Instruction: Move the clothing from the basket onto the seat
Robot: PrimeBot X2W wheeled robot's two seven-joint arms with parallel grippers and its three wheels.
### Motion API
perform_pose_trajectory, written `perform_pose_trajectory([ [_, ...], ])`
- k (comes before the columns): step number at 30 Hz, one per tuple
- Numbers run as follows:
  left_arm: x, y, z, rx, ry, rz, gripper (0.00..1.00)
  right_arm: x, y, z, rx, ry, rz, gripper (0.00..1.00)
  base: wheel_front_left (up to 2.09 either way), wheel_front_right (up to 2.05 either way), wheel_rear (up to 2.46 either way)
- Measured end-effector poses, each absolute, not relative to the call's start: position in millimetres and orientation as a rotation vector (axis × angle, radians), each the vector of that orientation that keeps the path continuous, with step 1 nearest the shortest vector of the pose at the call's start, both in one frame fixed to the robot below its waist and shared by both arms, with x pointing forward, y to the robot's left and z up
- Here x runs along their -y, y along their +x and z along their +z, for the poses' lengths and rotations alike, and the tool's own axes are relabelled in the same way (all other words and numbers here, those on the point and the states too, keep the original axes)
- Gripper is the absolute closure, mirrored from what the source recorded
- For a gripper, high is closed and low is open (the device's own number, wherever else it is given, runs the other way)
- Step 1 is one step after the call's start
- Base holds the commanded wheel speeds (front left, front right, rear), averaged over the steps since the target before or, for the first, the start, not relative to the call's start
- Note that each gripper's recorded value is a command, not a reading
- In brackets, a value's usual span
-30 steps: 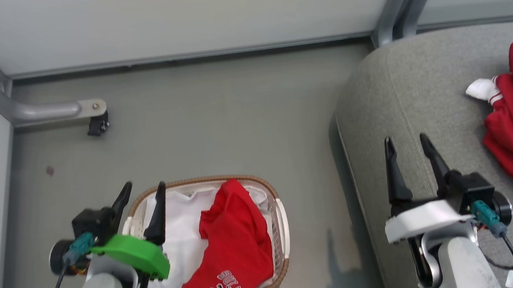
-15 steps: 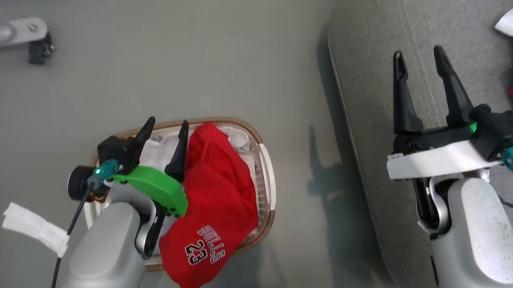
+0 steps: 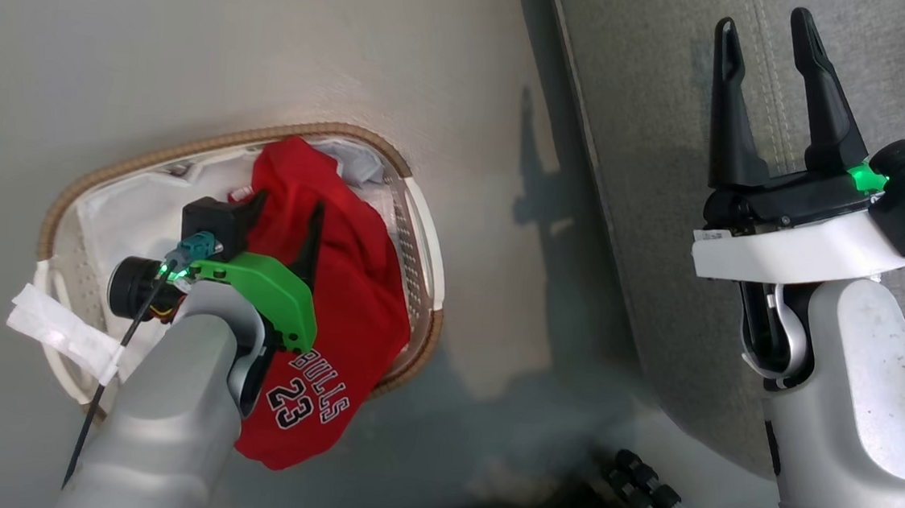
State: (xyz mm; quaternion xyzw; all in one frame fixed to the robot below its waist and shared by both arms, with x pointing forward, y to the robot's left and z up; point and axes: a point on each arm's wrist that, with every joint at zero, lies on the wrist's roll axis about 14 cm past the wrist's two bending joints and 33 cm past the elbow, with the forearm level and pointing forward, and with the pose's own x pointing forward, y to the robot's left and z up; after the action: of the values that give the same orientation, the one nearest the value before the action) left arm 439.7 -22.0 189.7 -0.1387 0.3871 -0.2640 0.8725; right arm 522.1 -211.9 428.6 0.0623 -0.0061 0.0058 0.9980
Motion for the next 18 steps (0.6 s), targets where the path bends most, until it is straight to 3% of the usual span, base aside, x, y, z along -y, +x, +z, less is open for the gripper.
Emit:
perform_pose_trajectory([
  [13,29.0,405.6,120.5,-1.035,-0.229,-0.618,0.0,214.4,535.5,407.2,-0.005,0.109,0.023,0.0,0.0,0.0,0.0],
  [14,30.1,403.0,118.0,-1.049,-0.226,-0.623,0.07,214.9,535.6,407.1,-0.005,0.106,0.023,0.0,0.0,0.0,0.0],
  [15,29.7,399.8,115.1,-1.068,-0.219,-0.627,0.8,215.3,535.4,406.3,-0.007,0.104,0.022,0.0,0.0,0.0,0.0],
  [16,29.3,397.4,113.2,-1.082,-0.215,-0.628,1.0,215.6,535.2,405.8,-0.009,0.103,0.022,0.0,0.0,0.0,0.0],
  [18,26.6,390.6,110.0,-1.121,-0.205,-0.627,1.0,215.6,534.9,406.7,-0.008,0.103,0.022,0.0,0.0,0.0,0.0],
])
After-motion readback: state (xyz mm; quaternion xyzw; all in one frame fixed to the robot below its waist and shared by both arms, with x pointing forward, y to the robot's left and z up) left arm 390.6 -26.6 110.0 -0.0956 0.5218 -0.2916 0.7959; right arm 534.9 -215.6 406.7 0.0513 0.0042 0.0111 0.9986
